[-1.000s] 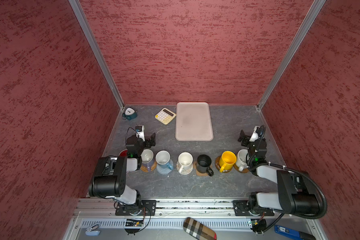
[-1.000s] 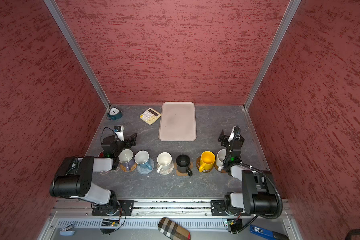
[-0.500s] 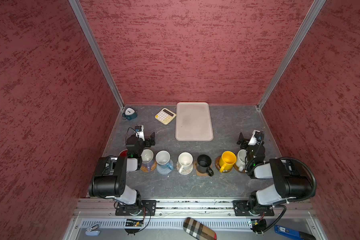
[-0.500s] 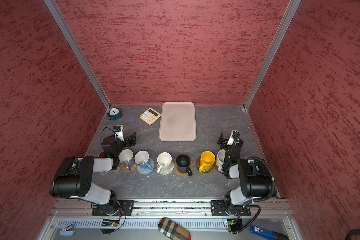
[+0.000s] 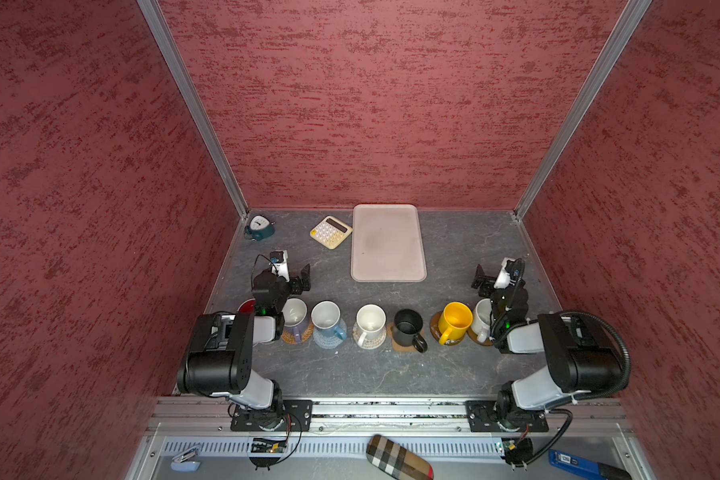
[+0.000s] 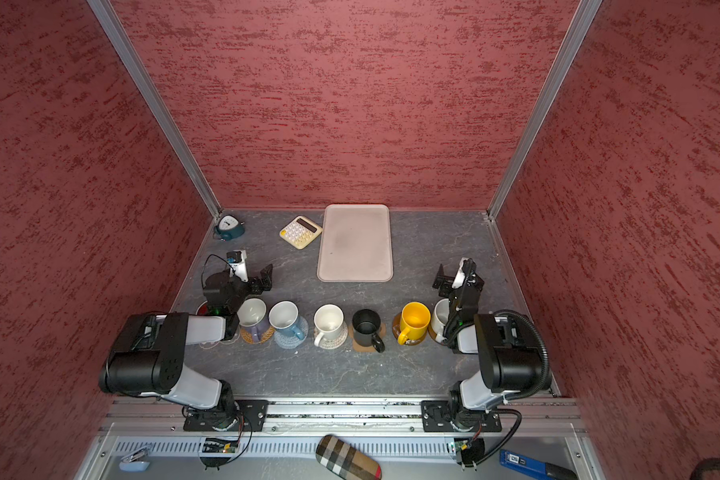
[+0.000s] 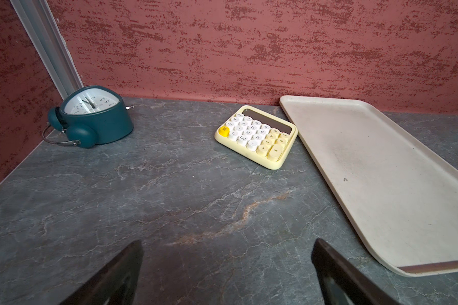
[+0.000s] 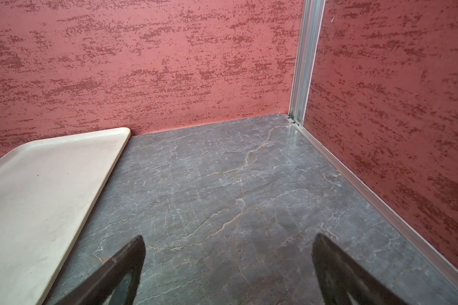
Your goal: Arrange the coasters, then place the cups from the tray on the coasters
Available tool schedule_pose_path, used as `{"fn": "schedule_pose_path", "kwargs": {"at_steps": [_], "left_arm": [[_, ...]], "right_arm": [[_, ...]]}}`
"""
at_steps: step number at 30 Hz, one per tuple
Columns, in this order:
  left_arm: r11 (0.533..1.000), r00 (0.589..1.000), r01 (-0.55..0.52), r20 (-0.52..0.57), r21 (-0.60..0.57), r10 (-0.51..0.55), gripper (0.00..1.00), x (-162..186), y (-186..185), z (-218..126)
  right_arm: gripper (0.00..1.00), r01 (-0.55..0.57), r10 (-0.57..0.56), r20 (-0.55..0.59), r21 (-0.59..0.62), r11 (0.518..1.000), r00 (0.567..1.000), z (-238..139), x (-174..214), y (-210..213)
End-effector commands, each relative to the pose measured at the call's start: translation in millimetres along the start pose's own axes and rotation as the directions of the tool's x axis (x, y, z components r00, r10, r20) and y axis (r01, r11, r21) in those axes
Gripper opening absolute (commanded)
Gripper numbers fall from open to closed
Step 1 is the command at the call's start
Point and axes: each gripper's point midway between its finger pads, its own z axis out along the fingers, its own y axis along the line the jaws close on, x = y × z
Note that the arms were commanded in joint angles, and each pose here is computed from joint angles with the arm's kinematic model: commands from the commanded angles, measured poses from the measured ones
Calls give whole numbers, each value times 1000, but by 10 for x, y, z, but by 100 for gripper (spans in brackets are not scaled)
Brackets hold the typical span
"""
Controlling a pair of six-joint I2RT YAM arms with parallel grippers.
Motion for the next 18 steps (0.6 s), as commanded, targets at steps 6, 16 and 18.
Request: {"fn": "schedule_pose_path", "kwargs": {"at_steps": [6, 16, 18], "left_arm": [[1000, 1000, -2, 1, -9, 3, 100, 16, 26, 10], [1000, 1000, -6, 1, -12, 6, 100, 20, 23, 8], [1000, 1000, -6, 3, -11, 6, 100, 10, 21, 11]], "right_arm": [[99, 19, -19, 12, -13, 1000, 1000, 42, -48, 20], [99, 38, -37, 7, -61, 997, 999, 40, -37, 106], [99, 39, -39, 4, -67, 997, 999, 45, -32, 116]]}}
